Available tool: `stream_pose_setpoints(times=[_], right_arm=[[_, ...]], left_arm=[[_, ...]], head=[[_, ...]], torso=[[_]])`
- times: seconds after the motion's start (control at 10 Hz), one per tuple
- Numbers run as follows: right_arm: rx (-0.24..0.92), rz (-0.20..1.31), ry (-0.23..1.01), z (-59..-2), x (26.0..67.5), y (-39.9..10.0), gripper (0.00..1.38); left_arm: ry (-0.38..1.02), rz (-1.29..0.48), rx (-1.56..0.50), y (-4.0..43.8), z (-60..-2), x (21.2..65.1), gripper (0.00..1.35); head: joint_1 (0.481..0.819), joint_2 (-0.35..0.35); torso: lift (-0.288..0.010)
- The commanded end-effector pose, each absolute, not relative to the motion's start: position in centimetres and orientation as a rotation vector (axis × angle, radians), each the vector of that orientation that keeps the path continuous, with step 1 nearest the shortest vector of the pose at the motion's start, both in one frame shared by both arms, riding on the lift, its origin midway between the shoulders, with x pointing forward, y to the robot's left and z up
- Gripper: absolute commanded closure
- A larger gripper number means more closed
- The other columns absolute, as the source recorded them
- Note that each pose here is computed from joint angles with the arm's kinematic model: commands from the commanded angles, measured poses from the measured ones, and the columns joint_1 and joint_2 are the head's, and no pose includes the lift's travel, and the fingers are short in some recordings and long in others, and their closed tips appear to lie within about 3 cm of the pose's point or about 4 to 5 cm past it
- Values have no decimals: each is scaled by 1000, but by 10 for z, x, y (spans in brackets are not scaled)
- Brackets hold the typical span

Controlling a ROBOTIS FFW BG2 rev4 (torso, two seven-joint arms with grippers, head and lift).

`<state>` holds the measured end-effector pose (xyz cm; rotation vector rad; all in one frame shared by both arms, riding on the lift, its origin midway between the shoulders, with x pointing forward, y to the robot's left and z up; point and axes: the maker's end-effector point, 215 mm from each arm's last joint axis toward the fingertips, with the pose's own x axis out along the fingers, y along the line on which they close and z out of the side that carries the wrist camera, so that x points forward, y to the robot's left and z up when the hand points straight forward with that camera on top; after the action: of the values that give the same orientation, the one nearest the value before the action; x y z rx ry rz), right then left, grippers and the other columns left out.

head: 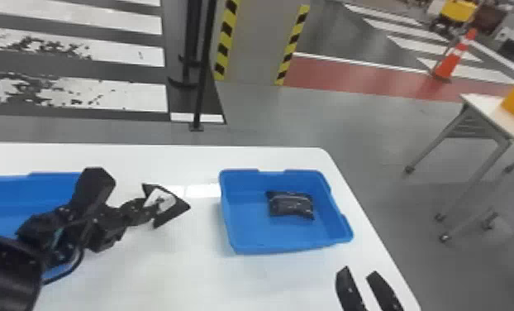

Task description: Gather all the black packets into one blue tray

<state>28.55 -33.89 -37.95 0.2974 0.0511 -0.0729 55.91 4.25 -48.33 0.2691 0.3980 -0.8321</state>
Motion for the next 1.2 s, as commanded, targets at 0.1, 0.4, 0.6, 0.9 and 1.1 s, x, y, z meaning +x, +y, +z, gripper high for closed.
stream_pose_setpoints(times=[0.1,0.4,0.6,0.9,1.1], right_arm=[[297,-72,52,-379,284,-339,464],[300,-72,54,-380,284,-338,466],[307,-69,55,-380,284,-335,464],[312,-67,55,-382,285,-333,464],[309,-63,54,-382,286,-331,464]], left_arm=[[255,-736,277,84,-406,555,1208],[232,-496,304,209,-356,514,1208],[235,-411,325,266,-348,497,1208],[280,-339,321,311,-362,481,1033],[309,-312,298,326,-378,462,28]], head=[[695,-350],[695,-291],[695,-188],[695,-74],[695,-36]], torso=[[-110],[-110],[-110],[-110],[-110]])
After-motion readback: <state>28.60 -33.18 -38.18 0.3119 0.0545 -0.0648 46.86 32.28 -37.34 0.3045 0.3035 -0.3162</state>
